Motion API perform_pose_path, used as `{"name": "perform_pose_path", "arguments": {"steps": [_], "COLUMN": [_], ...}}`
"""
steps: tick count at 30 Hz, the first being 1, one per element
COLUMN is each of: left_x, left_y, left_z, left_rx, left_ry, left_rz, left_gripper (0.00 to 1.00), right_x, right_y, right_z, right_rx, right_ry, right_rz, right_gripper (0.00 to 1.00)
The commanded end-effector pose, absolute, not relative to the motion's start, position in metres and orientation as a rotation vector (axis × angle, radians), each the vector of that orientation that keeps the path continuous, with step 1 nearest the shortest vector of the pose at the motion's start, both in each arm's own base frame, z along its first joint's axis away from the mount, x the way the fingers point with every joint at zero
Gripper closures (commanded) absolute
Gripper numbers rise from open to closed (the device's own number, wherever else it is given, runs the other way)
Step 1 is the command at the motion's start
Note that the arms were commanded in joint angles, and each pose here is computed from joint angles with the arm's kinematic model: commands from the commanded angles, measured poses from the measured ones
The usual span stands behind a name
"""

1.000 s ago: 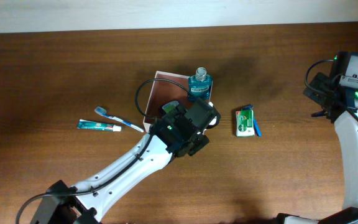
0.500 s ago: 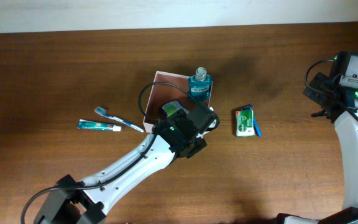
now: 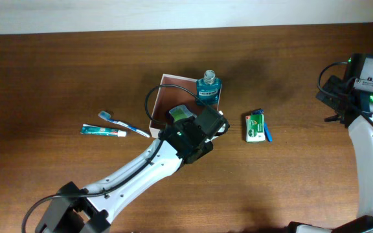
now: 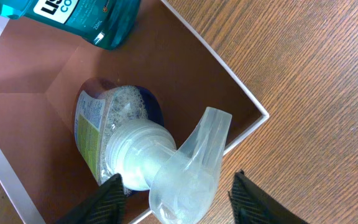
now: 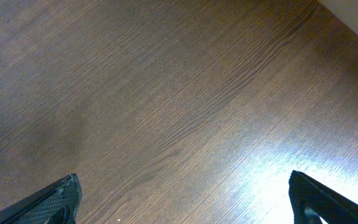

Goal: Pack container

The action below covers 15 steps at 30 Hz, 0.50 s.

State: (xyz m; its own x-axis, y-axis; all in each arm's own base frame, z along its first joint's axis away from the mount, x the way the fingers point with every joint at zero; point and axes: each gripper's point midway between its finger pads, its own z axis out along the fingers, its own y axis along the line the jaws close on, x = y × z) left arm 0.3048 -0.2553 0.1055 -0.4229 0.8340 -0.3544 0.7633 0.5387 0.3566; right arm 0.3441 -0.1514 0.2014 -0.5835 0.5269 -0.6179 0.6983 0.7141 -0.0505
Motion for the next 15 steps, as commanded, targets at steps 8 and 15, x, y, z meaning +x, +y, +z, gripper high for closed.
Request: {"name": "perform_pose_path", "arguments": {"steps": [8, 15], "left_x": [0.3027, 0.3027], "left_y": [-0.2509, -0.2510], "left_z": [0.0968, 0.0968], "left_rx": [1.324, 1.324], "left_ry": [2.294, 2.294], "left_rz": [0.217, 0.217], "left_gripper": [0.55, 0.53], "right_x": [0.3426, 0.3426], "right_y": [-0.1527, -0.1526], "right_z": [0.2142, 0.2142], "right_rx": [0.939, 0.939], "right_ry": [2.296, 2.296], "right_rz": [-0.379, -0.379], "right_gripper": [0.01, 0.01]}}
